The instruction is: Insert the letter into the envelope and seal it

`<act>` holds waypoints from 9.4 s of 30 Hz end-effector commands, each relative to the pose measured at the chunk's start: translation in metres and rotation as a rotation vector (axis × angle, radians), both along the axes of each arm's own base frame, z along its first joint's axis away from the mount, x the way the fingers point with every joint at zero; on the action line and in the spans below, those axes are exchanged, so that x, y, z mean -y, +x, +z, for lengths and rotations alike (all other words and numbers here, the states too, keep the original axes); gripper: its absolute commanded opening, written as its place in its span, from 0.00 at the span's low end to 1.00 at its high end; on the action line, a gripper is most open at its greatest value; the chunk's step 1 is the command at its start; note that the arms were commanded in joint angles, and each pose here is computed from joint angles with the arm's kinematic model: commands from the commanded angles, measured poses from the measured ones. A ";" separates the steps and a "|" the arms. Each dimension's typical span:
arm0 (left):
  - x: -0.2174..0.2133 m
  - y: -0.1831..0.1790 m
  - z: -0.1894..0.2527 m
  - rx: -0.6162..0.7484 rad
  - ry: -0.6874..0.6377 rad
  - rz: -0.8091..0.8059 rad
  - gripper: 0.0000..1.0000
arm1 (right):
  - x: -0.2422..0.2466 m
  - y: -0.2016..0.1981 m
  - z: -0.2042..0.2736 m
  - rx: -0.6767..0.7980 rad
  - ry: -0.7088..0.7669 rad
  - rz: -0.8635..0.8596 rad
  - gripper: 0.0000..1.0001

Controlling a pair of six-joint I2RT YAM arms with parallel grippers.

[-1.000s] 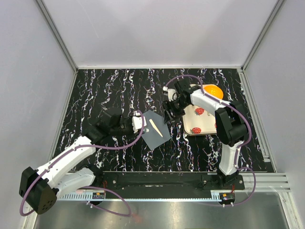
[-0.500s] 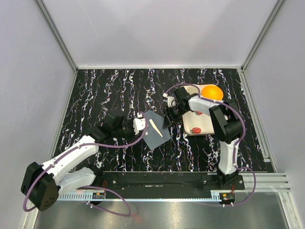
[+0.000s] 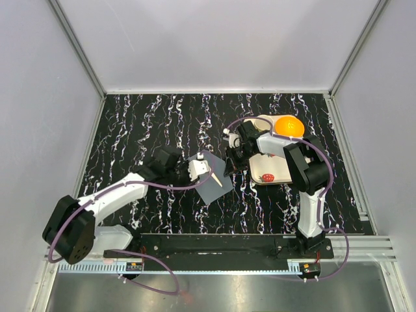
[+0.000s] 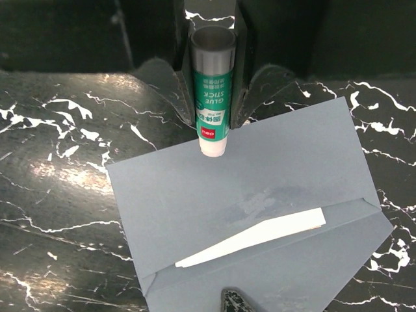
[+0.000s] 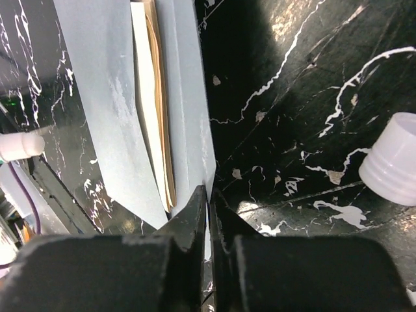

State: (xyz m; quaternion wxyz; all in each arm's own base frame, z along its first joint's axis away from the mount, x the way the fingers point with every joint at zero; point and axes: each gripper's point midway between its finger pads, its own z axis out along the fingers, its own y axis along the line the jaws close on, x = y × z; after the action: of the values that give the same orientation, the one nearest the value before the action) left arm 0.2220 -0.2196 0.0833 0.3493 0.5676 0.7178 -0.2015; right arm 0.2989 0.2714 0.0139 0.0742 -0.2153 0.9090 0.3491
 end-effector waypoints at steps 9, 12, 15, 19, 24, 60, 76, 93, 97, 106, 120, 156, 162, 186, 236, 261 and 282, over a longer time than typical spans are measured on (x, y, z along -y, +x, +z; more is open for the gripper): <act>0.031 0.053 0.016 0.100 0.003 0.045 0.00 | -0.002 0.002 0.002 0.052 0.000 0.017 0.00; 0.035 0.061 0.007 0.076 0.028 0.070 0.00 | -0.003 0.002 0.003 0.058 0.000 0.022 0.00; 0.036 0.069 0.000 0.072 0.048 0.092 0.00 | -0.003 0.001 0.004 0.061 0.001 0.024 0.00; 0.038 0.078 -0.009 0.064 0.081 0.117 0.00 | -0.004 0.001 0.005 0.058 0.008 0.026 0.00; 0.034 0.088 -0.020 0.067 0.139 0.142 0.00 | -0.005 -0.001 0.006 0.055 0.017 0.031 0.00; 0.052 0.035 -0.033 -0.010 0.237 -0.006 0.00 | -0.008 -0.003 0.002 -0.001 0.017 0.041 0.00; 0.044 0.052 -0.037 -0.026 0.272 0.011 0.00 | -0.006 0.000 -0.002 -0.002 -0.008 0.037 0.00; 0.015 0.087 -0.045 0.011 0.340 0.115 0.00 | -0.005 0.001 -0.004 -0.008 -0.015 0.038 0.00; 0.032 0.060 -0.048 -0.009 0.323 0.045 0.00 | -0.006 0.003 -0.004 -0.005 -0.017 0.034 0.00; 0.036 0.039 -0.042 -0.026 0.299 0.012 0.00 | -0.004 0.001 -0.005 -0.014 -0.020 0.032 0.00; 0.046 0.032 -0.042 -0.043 0.297 -0.022 0.00 | -0.004 0.001 -0.007 -0.016 -0.020 0.036 0.00; 0.042 0.034 -0.043 -0.043 0.317 -0.038 0.00 | -0.005 0.001 -0.007 -0.013 -0.020 0.041 0.00; 0.054 0.032 -0.031 -0.021 0.279 -0.051 0.00 | -0.006 0.000 -0.006 -0.016 -0.015 0.041 0.00; 0.049 0.037 -0.036 -0.036 0.316 -0.033 0.00 | -0.005 0.000 -0.008 -0.016 -0.019 0.044 0.00; 0.020 0.081 -0.038 -0.021 0.374 0.114 0.00 | -0.005 0.001 -0.006 -0.011 -0.017 0.042 0.00; 0.054 0.039 -0.043 -0.107 0.312 0.025 0.00 | -0.005 0.000 -0.007 -0.011 -0.015 0.047 0.00; 0.044 0.062 0.041 -0.404 -0.162 0.195 0.00 | -0.006 0.000 0.007 0.011 0.003 0.045 0.00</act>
State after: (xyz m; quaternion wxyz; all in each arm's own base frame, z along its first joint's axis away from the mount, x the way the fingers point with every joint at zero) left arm 0.2919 -0.2432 0.0554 0.2246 0.5036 0.8167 -0.1700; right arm 0.2946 0.2760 0.0109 0.0497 -0.2194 0.9070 0.3560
